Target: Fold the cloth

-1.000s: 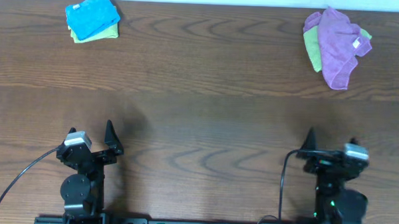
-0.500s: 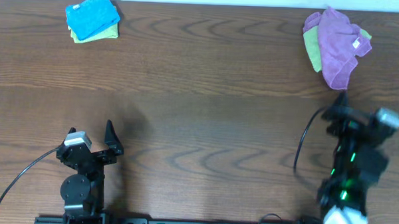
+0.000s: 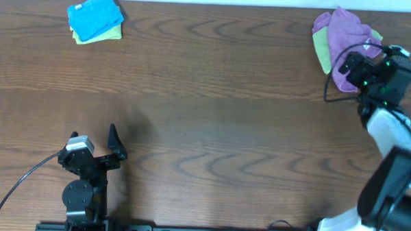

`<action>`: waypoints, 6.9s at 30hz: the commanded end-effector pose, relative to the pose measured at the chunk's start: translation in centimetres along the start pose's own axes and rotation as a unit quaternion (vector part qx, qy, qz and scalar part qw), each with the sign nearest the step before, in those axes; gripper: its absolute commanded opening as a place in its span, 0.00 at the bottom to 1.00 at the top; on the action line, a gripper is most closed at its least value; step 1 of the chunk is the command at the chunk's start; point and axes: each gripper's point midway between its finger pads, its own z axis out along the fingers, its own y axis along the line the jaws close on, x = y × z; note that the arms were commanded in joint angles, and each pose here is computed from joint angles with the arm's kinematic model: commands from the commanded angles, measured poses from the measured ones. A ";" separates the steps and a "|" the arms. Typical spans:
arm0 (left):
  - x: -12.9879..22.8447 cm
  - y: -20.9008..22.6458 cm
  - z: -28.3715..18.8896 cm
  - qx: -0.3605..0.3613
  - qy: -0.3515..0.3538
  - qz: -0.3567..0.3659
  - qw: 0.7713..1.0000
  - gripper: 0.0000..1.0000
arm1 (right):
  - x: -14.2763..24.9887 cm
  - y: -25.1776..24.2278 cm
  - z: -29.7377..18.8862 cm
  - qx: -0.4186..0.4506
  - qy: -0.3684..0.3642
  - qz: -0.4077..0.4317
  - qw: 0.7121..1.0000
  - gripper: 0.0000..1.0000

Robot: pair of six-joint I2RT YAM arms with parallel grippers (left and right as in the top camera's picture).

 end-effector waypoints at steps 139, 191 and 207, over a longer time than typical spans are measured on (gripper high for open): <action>2.0 0.5 0.2 -0.007 0.024 0.011 1.000 0.95 | 1.1 39.4 -21.0 -0.388 0.187 -0.311 0.847 0.01; 2.0 0.5 0.2 -0.007 0.024 0.011 1.000 0.96 | 15.7 27.1 -15.2 -0.131 0.414 -0.415 0.800 0.28; 2.0 0.5 0.2 -0.007 0.024 0.011 1.000 0.95 | 24.2 28.0 -11.3 -0.108 0.367 -0.498 0.778 0.01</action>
